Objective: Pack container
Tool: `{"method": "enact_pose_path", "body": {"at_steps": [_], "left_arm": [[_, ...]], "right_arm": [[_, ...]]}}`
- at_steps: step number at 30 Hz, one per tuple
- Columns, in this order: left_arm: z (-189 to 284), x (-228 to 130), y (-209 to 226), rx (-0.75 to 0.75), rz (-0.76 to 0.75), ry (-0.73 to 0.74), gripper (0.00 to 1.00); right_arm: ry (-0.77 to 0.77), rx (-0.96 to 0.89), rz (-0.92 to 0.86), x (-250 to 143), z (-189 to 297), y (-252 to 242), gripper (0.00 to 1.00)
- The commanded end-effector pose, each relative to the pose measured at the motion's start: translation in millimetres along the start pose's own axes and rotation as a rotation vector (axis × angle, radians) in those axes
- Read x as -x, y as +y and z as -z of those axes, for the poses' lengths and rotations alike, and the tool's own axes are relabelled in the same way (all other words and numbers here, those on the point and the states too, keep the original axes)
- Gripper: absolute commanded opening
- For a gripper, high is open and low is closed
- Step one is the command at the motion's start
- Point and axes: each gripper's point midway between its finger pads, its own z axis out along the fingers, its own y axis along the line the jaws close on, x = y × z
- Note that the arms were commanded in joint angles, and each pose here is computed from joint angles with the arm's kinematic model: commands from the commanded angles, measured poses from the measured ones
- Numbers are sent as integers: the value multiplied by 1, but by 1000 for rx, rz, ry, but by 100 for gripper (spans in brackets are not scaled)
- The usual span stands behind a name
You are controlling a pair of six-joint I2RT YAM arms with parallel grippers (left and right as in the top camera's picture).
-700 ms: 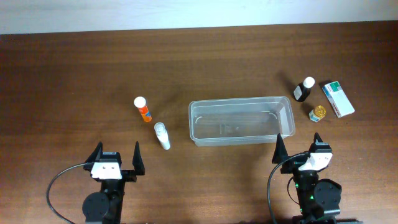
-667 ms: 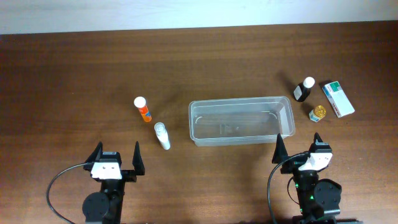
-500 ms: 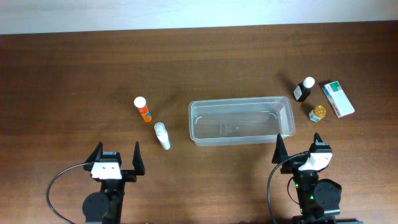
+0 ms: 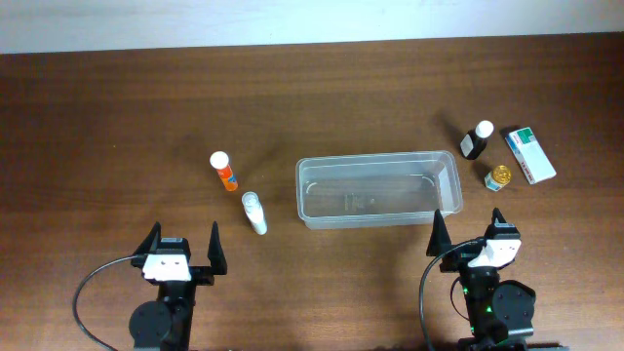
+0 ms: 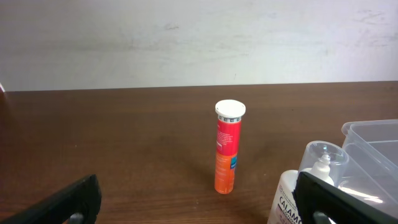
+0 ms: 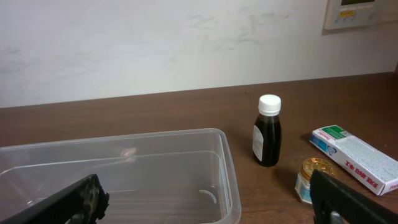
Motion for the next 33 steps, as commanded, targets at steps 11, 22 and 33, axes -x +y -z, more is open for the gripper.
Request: {"method": "enact_pose_path", "body": {"at_steps": [11,22,33], "left_arm": [[0,0,-2,-11,-15,-2,99],[0,0,-2,-11,-15,-2,99],[0,0,-2,-11,-15,-2,99]], "right_arm": [[-2,-15,1,-1,0,-2,98],[-2,-15,1,-1,0,-2,98],[5,42,-1,-3,0,8,98]]}}
